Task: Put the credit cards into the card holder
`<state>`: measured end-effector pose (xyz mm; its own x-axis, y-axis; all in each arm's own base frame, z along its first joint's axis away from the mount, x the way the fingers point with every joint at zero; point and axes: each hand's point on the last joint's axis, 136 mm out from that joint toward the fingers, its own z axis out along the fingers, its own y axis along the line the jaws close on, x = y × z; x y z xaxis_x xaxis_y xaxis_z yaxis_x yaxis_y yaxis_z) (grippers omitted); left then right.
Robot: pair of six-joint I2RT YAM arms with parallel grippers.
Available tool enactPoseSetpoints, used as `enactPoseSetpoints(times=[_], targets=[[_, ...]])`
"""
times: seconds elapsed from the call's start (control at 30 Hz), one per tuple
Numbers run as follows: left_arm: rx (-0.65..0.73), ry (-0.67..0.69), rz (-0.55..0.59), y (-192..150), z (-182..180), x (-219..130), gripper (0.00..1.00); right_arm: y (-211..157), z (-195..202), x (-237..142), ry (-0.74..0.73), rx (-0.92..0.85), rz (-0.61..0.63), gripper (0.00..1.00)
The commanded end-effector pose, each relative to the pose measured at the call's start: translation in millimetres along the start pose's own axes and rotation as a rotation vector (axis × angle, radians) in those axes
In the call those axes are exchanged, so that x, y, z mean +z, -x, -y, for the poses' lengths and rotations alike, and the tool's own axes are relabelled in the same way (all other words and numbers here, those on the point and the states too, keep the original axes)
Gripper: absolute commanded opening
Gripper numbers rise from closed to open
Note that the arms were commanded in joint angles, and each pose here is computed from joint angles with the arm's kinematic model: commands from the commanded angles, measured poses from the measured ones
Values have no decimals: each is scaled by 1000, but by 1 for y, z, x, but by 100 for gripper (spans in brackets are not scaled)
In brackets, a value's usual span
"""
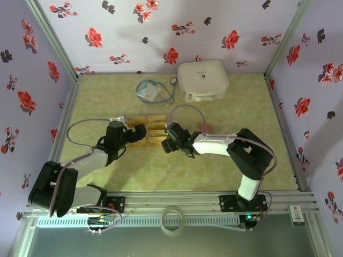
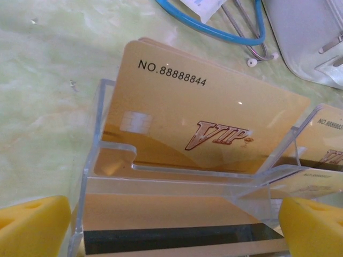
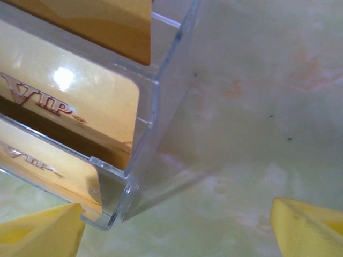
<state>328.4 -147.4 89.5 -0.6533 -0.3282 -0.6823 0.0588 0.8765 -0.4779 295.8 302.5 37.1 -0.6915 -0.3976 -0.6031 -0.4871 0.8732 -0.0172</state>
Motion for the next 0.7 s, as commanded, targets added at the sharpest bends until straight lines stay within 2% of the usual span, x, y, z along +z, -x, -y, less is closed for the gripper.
enactPoseSetpoints(times=[0.0, 0.67], targets=[[30, -53, 16, 12, 22, 9, 100, 6, 31, 1, -89, 63, 23, 90], [114, -180, -54, 18, 107, 91, 100, 15, 121, 1, -225, 218, -15, 91]])
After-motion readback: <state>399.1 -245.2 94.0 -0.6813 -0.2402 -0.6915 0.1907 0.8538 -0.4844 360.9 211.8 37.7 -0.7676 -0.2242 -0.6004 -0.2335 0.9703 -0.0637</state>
